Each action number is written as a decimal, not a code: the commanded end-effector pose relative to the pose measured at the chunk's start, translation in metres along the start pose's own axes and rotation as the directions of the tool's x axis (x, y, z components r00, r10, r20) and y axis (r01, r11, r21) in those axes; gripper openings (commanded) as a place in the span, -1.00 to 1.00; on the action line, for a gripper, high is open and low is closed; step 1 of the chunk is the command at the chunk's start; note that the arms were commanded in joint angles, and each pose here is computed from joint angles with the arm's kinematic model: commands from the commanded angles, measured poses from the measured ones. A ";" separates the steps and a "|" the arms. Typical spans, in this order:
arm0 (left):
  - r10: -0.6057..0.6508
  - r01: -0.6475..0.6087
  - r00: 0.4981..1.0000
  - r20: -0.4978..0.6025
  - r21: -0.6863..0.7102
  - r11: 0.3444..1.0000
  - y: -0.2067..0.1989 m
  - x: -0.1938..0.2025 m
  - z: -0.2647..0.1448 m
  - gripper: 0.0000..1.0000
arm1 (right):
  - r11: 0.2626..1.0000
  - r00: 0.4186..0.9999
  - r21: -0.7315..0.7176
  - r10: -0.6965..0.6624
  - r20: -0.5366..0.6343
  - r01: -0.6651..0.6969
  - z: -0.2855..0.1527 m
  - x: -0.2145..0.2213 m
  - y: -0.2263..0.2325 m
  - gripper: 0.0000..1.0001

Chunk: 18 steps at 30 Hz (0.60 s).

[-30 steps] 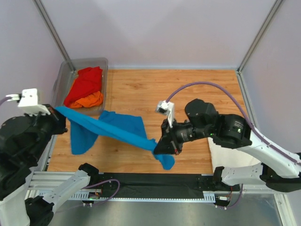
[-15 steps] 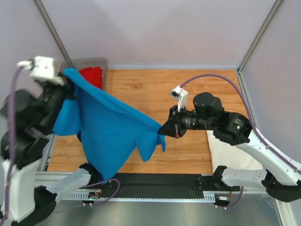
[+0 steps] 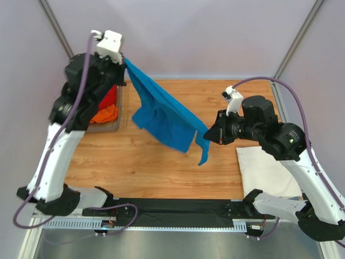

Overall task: Fold and stack the t-shirts
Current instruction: Flatten the tshirt out

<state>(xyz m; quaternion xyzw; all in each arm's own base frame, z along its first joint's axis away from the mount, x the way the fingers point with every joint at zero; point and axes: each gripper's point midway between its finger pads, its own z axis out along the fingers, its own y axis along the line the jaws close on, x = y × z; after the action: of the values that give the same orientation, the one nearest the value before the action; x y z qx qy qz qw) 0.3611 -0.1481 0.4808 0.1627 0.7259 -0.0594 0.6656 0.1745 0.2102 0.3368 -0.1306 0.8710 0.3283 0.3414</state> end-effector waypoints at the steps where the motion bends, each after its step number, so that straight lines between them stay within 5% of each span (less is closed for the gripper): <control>1: 0.030 0.012 0.947 0.319 -0.128 0.992 0.049 -0.093 -0.124 -1.00 | 0.975 0.996 -0.205 -0.090 -0.009 0.086 -0.029 0.003 0.038 -1.00; 6: 0.094 0.007 0.906 0.413 -0.237 0.972 0.083 -0.095 -0.239 -1.00 | 0.806 0.991 -0.587 -0.127 -0.039 0.080 -0.076 0.020 0.108 -1.00; 12: 0.103 0.055 0.858 0.504 -0.288 0.956 0.104 -0.099 -0.319 -1.00 | 0.695 0.988 -0.715 -0.150 -0.045 0.073 -0.109 0.021 0.153 -1.00; 18: 0.103 0.001 0.862 0.496 -0.205 0.979 0.081 -0.113 -0.268 -1.00 | 0.849 0.997 -0.527 -0.068 -0.031 0.042 -0.067 0.012 0.128 -1.00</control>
<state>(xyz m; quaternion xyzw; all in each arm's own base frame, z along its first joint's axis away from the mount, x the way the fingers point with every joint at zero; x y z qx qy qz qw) 0.0979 0.0015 0.6121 0.1142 0.5279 -0.0332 0.8409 0.0515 0.2683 0.4595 -0.3136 0.6826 0.5985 0.2782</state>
